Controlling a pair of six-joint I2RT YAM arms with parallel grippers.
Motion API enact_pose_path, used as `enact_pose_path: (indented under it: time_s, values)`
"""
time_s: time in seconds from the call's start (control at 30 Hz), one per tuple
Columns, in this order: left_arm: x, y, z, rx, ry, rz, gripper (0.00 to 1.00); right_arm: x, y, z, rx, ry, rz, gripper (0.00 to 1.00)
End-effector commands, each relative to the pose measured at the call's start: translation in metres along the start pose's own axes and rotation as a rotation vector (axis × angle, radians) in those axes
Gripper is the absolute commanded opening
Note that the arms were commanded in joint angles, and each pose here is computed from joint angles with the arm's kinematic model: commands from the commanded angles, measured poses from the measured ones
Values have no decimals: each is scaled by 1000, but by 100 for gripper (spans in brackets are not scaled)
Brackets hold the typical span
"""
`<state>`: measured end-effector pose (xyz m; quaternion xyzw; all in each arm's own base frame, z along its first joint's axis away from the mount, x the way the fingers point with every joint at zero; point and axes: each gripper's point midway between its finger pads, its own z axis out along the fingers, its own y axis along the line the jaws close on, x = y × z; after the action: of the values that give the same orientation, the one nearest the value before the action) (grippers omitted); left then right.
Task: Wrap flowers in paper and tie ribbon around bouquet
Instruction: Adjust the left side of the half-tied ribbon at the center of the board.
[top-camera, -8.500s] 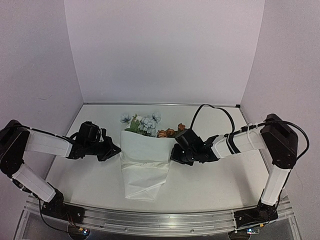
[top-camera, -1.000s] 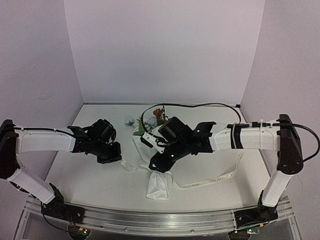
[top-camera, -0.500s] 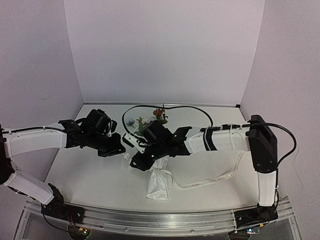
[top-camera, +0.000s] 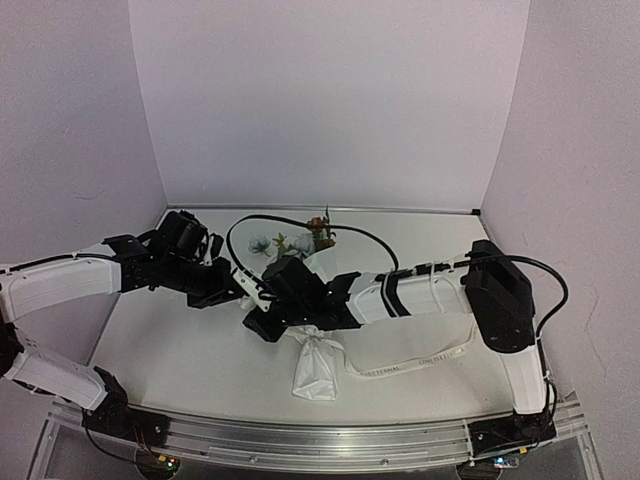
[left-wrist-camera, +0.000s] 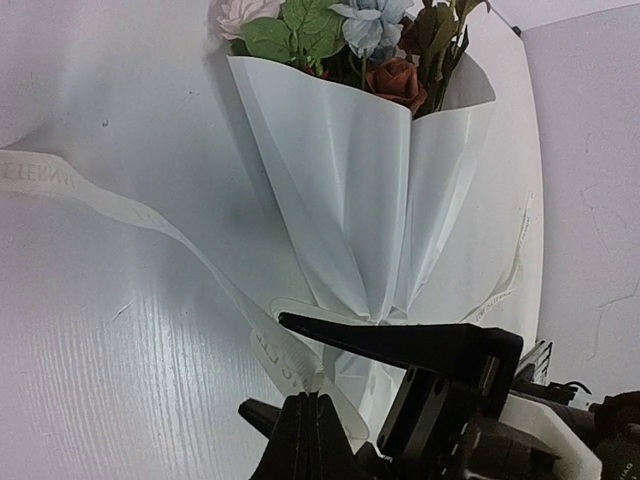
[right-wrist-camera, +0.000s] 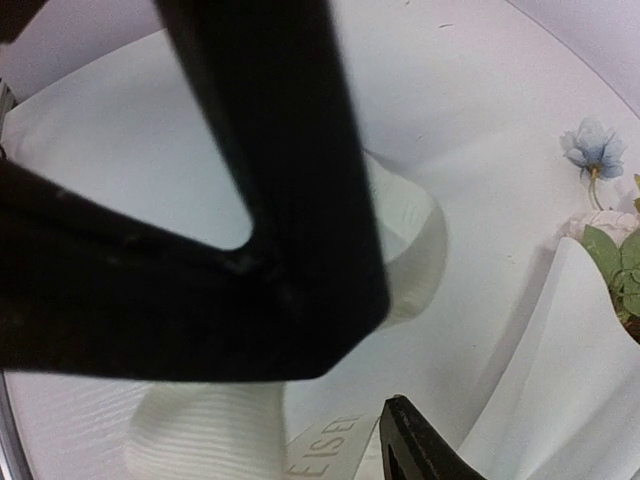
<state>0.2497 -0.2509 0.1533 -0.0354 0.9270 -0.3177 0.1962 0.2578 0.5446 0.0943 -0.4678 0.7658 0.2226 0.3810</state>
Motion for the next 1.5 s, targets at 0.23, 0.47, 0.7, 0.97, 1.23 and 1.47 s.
enact_pose_path:
  time_s: [0.23, 0.47, 0.7, 0.97, 1.23, 1.47]
  values:
    - [-8, -6, -14, 43, -32, -17, 0, -28, -35, -39, 222, -82, 23, 0]
    - [-2, -6, 3, 90, -15, 25, 0, 2, -32, -94, 191, 75, 78, 0]
    - [5, -27, 21, 187, 23, 99, 0, 39, -33, -137, 190, 259, 79, 0]
    - [37, -46, 64, 228, 145, 173, 0, 94, -46, -171, 270, 388, 108, 0]
    - [64, -46, 95, 184, 234, 192, 0, 124, -42, -185, 262, 469, 173, 0]
    - [70, -37, 111, 124, 263, 192, 0, 145, -39, -188, 268, 521, 220, 0]
